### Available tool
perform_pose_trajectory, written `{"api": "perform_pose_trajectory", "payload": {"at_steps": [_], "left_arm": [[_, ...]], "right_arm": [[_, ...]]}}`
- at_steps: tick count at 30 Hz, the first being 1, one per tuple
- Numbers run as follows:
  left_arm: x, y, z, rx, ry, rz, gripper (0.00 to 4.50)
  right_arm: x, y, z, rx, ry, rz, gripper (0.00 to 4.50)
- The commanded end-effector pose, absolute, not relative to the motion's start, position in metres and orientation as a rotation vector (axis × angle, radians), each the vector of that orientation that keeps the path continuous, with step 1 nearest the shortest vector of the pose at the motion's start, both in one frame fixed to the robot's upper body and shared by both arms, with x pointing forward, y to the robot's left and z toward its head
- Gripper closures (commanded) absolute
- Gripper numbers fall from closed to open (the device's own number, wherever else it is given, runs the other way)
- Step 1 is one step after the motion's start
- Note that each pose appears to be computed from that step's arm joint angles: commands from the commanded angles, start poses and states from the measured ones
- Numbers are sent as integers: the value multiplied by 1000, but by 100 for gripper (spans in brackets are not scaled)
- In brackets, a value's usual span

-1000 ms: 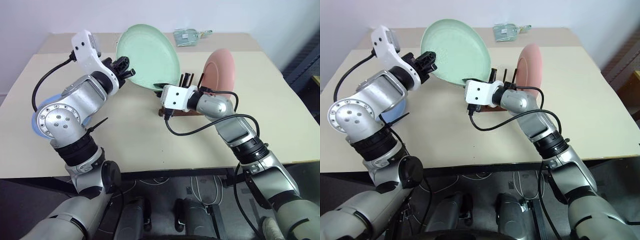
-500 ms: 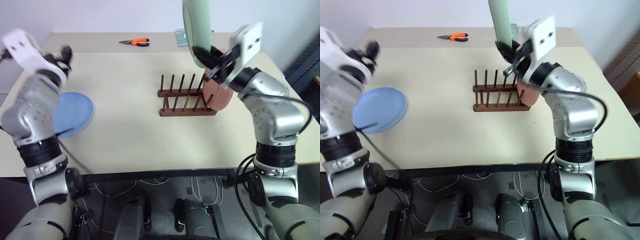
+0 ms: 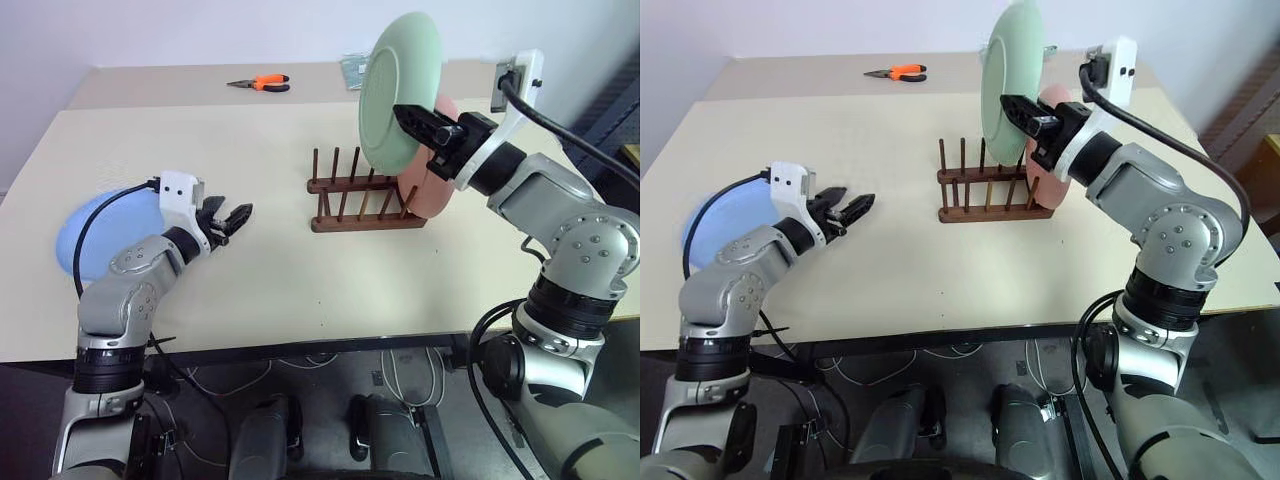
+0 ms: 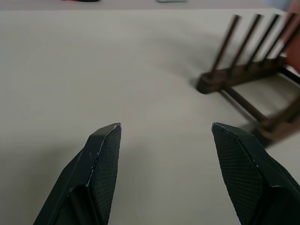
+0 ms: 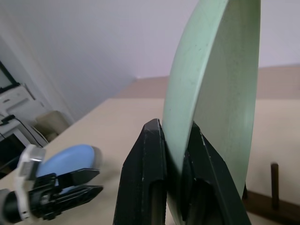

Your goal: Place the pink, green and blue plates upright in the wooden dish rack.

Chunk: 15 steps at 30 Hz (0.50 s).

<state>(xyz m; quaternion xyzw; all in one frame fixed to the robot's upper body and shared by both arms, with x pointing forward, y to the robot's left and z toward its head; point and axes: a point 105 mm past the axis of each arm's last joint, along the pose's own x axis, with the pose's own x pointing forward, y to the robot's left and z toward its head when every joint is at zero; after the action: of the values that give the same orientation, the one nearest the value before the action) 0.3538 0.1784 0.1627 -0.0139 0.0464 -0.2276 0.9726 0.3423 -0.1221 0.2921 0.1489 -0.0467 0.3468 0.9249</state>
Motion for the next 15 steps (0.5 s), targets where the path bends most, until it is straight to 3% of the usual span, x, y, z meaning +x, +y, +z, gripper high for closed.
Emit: {"api": "perform_pose_trajectory", "payload": {"at_steps": [1,10,13,15], "left_arm": [[345,169,171,-22,58,-525,136],[334,162,168,-27,69,-571,136],[333,163,169,-30,63,-563,128],[332,165,169,-51,58,-558,77]], "right_arm": [[341,-123,296,276,-114,715,450],[360,-129,273,239,-29,682,450],[363,-128,273,190,-38,682,334],[365,-128,272,51,-69,660,245]]}}
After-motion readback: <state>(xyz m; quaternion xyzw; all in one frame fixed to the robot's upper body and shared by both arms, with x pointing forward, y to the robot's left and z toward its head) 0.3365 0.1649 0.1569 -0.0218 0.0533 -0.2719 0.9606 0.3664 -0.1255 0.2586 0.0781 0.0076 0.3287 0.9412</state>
